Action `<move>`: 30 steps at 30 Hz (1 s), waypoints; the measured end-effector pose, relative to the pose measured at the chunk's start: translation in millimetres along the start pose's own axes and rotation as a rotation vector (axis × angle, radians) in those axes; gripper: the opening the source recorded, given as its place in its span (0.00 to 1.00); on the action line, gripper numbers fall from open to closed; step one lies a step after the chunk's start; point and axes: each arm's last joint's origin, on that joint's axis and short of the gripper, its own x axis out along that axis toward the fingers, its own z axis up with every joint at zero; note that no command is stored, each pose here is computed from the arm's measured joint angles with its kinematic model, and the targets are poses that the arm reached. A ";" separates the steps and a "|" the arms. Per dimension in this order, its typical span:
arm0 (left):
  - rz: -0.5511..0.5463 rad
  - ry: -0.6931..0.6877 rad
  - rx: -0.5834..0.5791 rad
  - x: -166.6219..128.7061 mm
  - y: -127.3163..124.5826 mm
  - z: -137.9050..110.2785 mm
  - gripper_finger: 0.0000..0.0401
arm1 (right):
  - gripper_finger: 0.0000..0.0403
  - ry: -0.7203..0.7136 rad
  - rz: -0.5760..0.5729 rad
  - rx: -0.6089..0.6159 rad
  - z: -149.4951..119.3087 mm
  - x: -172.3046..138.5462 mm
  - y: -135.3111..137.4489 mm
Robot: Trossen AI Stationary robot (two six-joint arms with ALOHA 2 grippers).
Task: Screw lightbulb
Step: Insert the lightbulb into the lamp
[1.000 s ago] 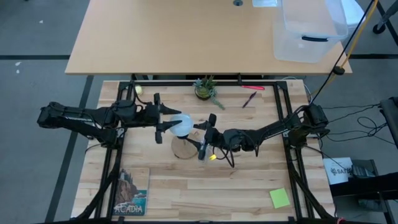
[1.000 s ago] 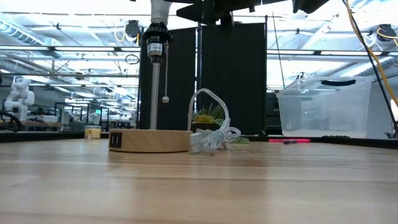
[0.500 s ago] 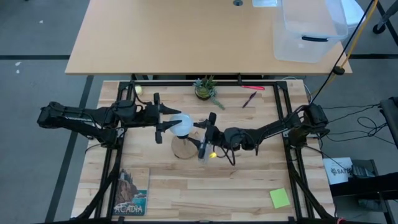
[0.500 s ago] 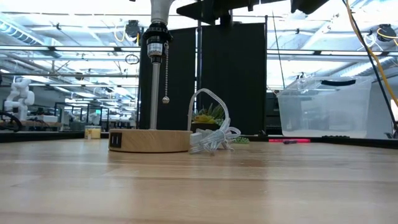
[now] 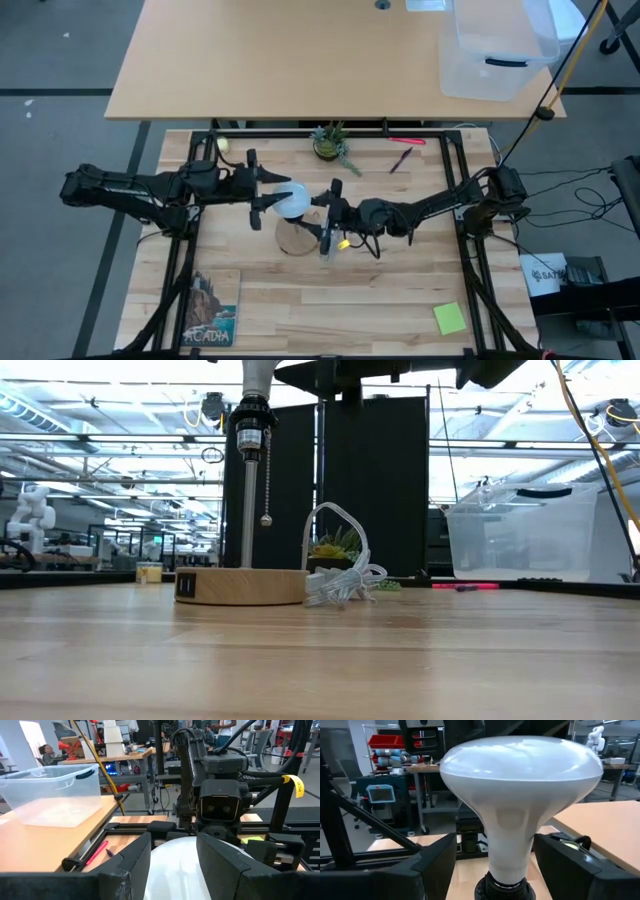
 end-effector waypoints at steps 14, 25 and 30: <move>-0.001 0.014 0.002 -0.1 -0.1 -1.2 0.41 | 0.64 0.008 0.048 -0.039 -0.9 -3.2 10.3; 0.028 0.017 0.009 0.0 0.8 -1.4 0.41 | 0.64 0.015 0.074 -0.040 -1.6 -7.2 20.8; 0.029 -0.003 0.011 -3.0 1.4 1.4 0.41 | 0.64 0.027 0.030 -0.053 -3.0 -7.6 20.8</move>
